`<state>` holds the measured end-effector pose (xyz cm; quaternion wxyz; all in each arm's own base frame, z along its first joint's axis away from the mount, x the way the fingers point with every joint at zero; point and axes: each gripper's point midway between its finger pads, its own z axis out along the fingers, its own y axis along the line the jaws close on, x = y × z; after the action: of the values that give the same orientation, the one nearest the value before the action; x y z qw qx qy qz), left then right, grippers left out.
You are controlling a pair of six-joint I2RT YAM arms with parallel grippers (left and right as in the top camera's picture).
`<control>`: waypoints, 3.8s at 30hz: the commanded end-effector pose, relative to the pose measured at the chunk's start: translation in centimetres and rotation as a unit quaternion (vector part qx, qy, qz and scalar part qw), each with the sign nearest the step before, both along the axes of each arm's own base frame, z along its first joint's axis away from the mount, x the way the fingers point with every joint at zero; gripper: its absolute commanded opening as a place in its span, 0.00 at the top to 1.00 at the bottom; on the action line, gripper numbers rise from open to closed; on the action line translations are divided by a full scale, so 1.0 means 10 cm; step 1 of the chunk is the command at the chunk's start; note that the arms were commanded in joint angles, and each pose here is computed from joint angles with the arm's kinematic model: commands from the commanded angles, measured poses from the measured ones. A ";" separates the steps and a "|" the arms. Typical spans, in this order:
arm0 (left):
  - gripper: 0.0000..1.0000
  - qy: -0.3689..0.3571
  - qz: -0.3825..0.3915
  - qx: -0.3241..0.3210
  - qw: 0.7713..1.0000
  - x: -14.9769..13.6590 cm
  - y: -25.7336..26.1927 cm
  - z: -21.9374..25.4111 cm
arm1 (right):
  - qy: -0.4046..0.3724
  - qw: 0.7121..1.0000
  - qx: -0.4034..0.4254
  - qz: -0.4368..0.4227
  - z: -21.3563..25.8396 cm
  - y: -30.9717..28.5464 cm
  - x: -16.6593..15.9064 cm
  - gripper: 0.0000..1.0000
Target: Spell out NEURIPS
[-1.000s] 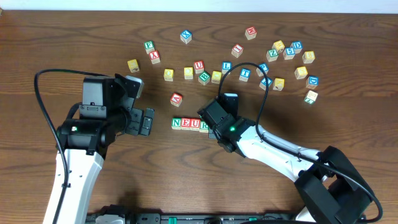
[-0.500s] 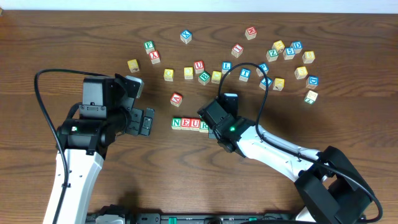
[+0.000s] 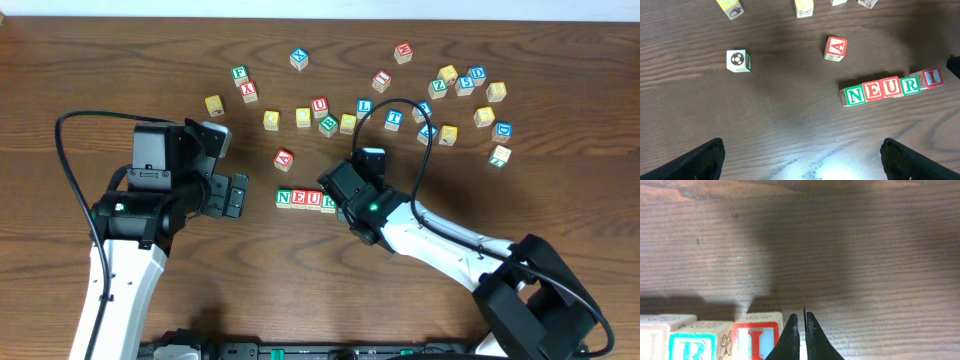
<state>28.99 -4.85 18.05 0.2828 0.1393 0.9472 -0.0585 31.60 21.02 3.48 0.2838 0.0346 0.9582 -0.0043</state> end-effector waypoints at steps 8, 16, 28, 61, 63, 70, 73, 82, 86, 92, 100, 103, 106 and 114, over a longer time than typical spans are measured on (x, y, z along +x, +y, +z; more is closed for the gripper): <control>0.02 -0.015 0.002 0.005 1.000 0.05 0.02 0.10 | 0.001 1.000 -0.020 0.008 -0.13 0.01 -0.02 0.99; 0.02 -0.015 0.002 0.005 1.000 0.05 0.02 0.10 | 0.012 0.999 -0.001 0.039 -0.15 0.14 -0.04 0.99; 0.02 -0.015 0.002 0.005 1.000 0.05 0.02 0.10 | 0.017 0.999 0.003 0.042 -0.16 0.16 -0.05 0.99; 0.02 -0.015 0.002 0.005 1.000 0.05 0.02 0.10 | 0.028 0.999 0.021 0.026 -0.18 0.17 -0.09 0.99; 0.02 -0.015 0.002 0.005 1.000 0.05 0.02 0.10 | 0.028 0.999 0.022 0.024 -0.18 0.17 -0.09 0.99; 0.02 -0.015 0.002 0.005 1.000 0.05 0.02 0.10 | 0.029 0.999 0.025 0.020 -0.18 0.17 -0.10 0.99; 0.02 -0.015 0.002 0.005 1.000 0.05 0.02 0.10 | 0.029 0.999 0.026 0.018 -0.18 0.17 -0.10 0.99; 0.02 -0.015 0.002 0.005 1.000 0.05 0.02 0.10 | 0.036 0.999 0.034 0.023 -0.19 0.20 -0.12 0.99; 0.02 -0.015 0.002 0.005 1.000 0.05 0.02 0.10 | 0.036 0.999 0.034 0.021 -0.19 0.20 -0.12 0.99; 0.02 -0.015 0.002 0.005 1.000 0.05 0.02 0.10 | 0.032 0.999 0.029 0.019 -0.19 0.18 -0.11 0.99; 0.02 -0.015 0.002 0.005 1.000 0.05 0.02 0.10 | 0.016 1.000 0.002 0.004 -0.16 0.06 -0.06 0.99; 0.02 -0.015 0.002 0.005 1.000 0.05 0.02 0.10 | 0.014 1.000 0.001 0.001 -0.16 0.05 -0.05 0.99; 0.02 -0.015 0.002 0.005 1.000 0.05 0.02 0.10 | 0.006 1.000 -0.006 -0.006 -0.14 0.00 -0.01 0.99; 0.02 -0.015 0.002 0.005 1.000 0.05 0.02 0.10 | -0.022 1.000 -0.011 -0.004 0.01 0.00 0.14 0.99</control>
<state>28.98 -4.85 18.06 0.2830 0.1395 0.9471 -0.0585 31.83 21.40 2.38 0.2781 0.0346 0.9599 0.0003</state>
